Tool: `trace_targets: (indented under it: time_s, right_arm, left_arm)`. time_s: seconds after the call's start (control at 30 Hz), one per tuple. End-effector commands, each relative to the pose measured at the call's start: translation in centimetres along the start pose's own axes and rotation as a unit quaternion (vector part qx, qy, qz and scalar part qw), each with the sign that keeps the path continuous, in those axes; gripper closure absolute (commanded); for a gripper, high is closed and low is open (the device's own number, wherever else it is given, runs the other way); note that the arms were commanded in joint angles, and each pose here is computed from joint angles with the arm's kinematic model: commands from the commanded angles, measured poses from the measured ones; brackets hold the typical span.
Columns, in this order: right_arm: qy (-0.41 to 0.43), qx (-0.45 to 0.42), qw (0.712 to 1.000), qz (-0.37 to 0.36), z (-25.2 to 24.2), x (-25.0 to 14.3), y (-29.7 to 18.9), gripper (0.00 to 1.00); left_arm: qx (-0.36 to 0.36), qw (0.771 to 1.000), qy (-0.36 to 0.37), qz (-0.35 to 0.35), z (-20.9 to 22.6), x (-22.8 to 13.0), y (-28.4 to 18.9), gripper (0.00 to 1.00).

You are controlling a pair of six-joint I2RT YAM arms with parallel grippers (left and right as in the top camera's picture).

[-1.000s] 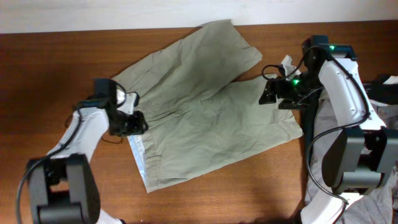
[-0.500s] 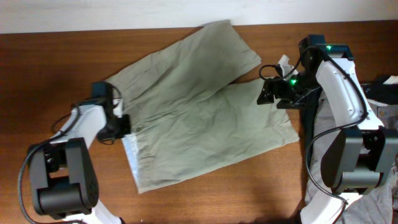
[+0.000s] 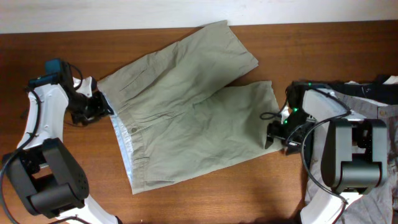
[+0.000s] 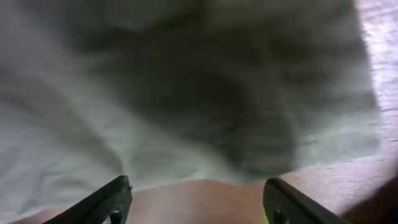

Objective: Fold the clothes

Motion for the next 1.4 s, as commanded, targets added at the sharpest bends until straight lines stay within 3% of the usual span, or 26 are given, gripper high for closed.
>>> trace_targets:
  time_s: [0.0, 0.07, 0.1, 0.23, 0.43, 0.57, 0.67, 0.77, 0.87, 0.9, 1.0, 1.13, 1.23, 1.37]
  right_arm:
    - [0.043, 0.003, 0.999, -0.024, -1.2, 1.3, 0.1, 0.47]
    - [0.042, 0.017, 0.998, -0.041, -1.0, 2.1, 0.0, 0.62]
    - [0.038, 0.024, 0.998, -0.053, -0.7, 2.5, 0.0, 0.76]
    - [0.016, 0.085, 0.995, -0.056, 0.9, 3.0, -0.2, 0.96]
    - [0.002, 0.119, 0.991, -0.054, 1.7, 3.1, -0.4, 0.96]
    - [0.002, 0.119, 0.991, -0.054, 1.7, 3.1, -0.4, 0.96]
    - [0.002, 0.118, 0.992, -0.053, 1.7, 3.0, -0.4, 0.96]
    - [0.002, 0.118, 0.992, -0.053, 1.7, 3.1, -0.4, 0.96]
    - [0.003, 0.118, 0.992, -0.052, 1.7, 3.0, -0.4, 0.96]
    - [0.003, 0.117, 0.992, -0.051, 1.6, 3.0, -0.4, 0.96]
    - [0.006, 0.118, 0.992, -0.038, 1.6, 2.5, -0.4, 0.96]
    - [0.007, 0.149, 0.989, -0.004, 2.2, 1.6, -0.5, 0.96]
    - [0.001, 0.149, 0.989, 0.001, 2.1, 1.4, -0.5, 0.95]
    - [-0.005, 0.142, 0.990, -0.006, 2.0, 1.5, -0.4, 0.92]
  left_arm:
    - [-0.038, 0.999, 0.013, 0.035, -2.1, -1.1, -0.1, 0.51]
    - [-0.029, 0.997, 0.022, 0.065, -3.0, -1.8, 0.2, 0.51]
    - [-0.020, 0.996, 0.028, 0.084, -3.5, -2.3, 0.3, 0.51]
    - [0.040, 0.984, 0.035, 0.171, -5.0, -4.9, 0.9, 0.50]
    - [0.045, 0.959, -0.054, 0.276, -5.0, -11.0, 4.5, 0.53]
    - [0.035, 0.939, -0.103, 0.326, -5.1, -14.7, 6.2, 0.63]
    - [0.018, 0.931, -0.114, 0.346, -5.4, -16.6, 7.1, 0.67]
    - [0.020, 0.940, -0.112, 0.322, -5.1, -16.2, 8.0, 0.68]
    - [0.055, 0.958, -0.125, 0.250, -4.0, -14.0, 9.5, 0.97]
    - [0.069, 0.964, -0.130, 0.221, -3.5, -13.0, 10.0, 0.99]
    - [0.095, 0.978, -0.121, 0.138, -2.3, -10.2, 11.0, 1.00]
    - [0.145, 0.973, -0.169, 0.060, 2.7, -7.8, 9.7, 0.99]
    - [0.132, 0.965, -0.207, 0.092, 4.6, -8.6, 7.3, 0.93]
    - [0.097, 0.947, -0.215, 0.217, 3.7, -12.6, 4.8, 0.84]
Point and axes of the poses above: each gripper's point midway between its finger pads, its own y axis out along the fingers, its own z axis along the line the jaws close on, x = y × z, the point moved 6 cm from there along -y, back along the fingers, and after that the axes turned 15 degrees about y, right-handed, at the moved point
